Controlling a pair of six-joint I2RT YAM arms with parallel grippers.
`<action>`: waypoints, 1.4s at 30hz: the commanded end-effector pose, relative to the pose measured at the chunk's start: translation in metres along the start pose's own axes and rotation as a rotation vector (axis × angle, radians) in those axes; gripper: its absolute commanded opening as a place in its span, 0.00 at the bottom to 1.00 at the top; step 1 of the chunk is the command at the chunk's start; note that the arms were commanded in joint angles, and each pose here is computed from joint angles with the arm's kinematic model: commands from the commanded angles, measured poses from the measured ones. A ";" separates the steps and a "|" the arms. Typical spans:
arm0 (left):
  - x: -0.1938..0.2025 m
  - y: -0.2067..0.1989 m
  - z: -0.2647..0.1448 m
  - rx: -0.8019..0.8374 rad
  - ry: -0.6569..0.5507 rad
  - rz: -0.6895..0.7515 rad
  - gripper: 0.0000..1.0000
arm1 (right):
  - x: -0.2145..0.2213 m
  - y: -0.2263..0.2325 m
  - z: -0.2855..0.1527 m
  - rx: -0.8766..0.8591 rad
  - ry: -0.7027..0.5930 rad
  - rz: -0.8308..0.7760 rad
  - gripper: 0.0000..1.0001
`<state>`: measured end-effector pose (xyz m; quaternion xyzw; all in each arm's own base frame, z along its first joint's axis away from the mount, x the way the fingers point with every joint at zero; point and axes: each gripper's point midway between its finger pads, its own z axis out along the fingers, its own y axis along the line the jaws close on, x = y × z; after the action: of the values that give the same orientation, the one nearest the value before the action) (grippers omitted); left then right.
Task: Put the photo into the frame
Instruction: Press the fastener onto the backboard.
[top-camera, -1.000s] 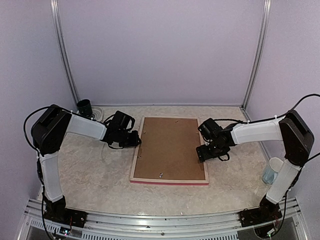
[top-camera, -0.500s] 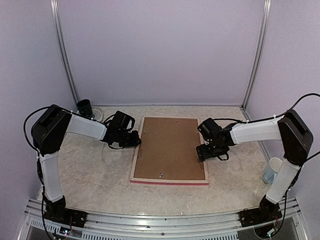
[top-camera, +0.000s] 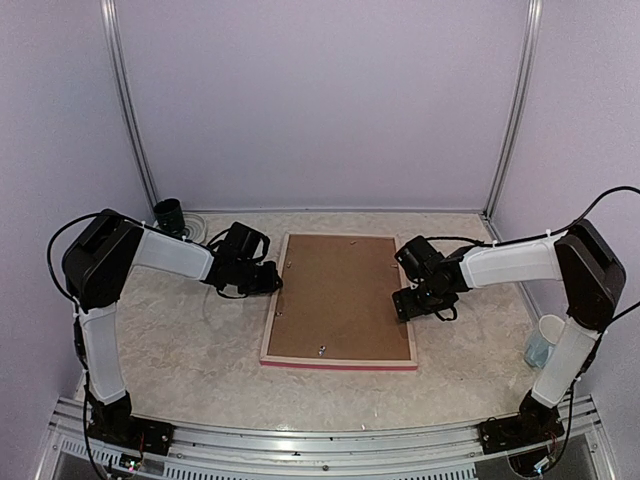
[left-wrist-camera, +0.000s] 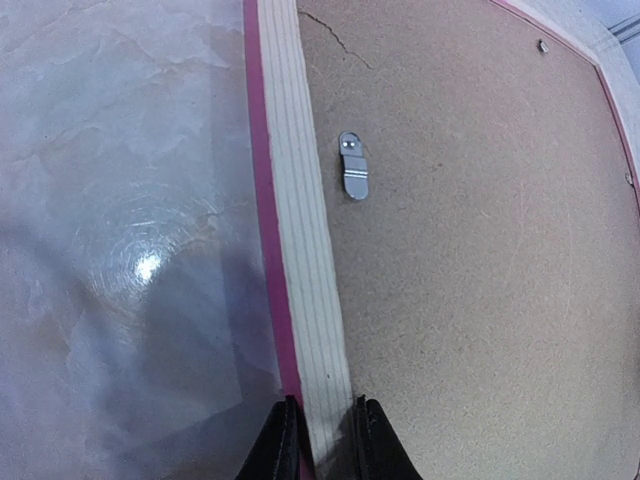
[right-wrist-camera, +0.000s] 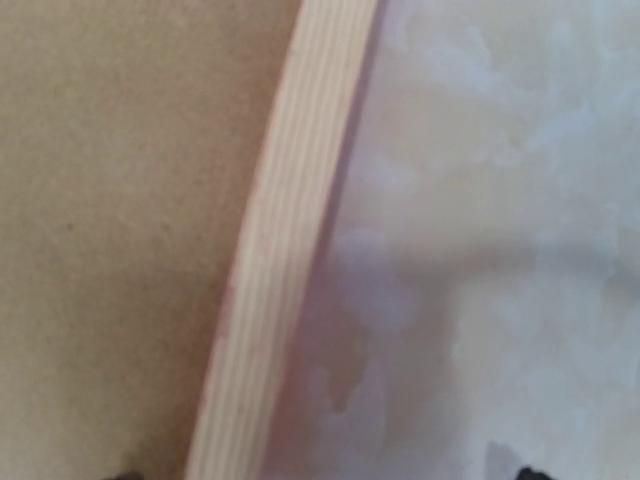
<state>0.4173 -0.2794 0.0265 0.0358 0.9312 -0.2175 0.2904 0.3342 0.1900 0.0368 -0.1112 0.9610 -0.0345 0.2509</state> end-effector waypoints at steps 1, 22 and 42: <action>0.052 0.022 0.013 -0.058 0.146 -0.004 0.10 | 0.041 -0.017 0.016 0.064 0.138 -0.063 0.84; 0.051 0.031 0.013 -0.082 0.129 -0.047 0.01 | 0.050 -0.019 -0.002 0.037 0.172 -0.061 0.83; 0.054 0.028 0.012 -0.081 0.122 -0.063 0.00 | 0.061 -0.004 -0.012 -0.074 0.227 -0.100 0.80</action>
<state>0.4183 -0.2821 0.0265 0.0194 0.9241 -0.2327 0.3025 0.3092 0.1888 0.0339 -0.1361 0.9697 -0.0102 0.2026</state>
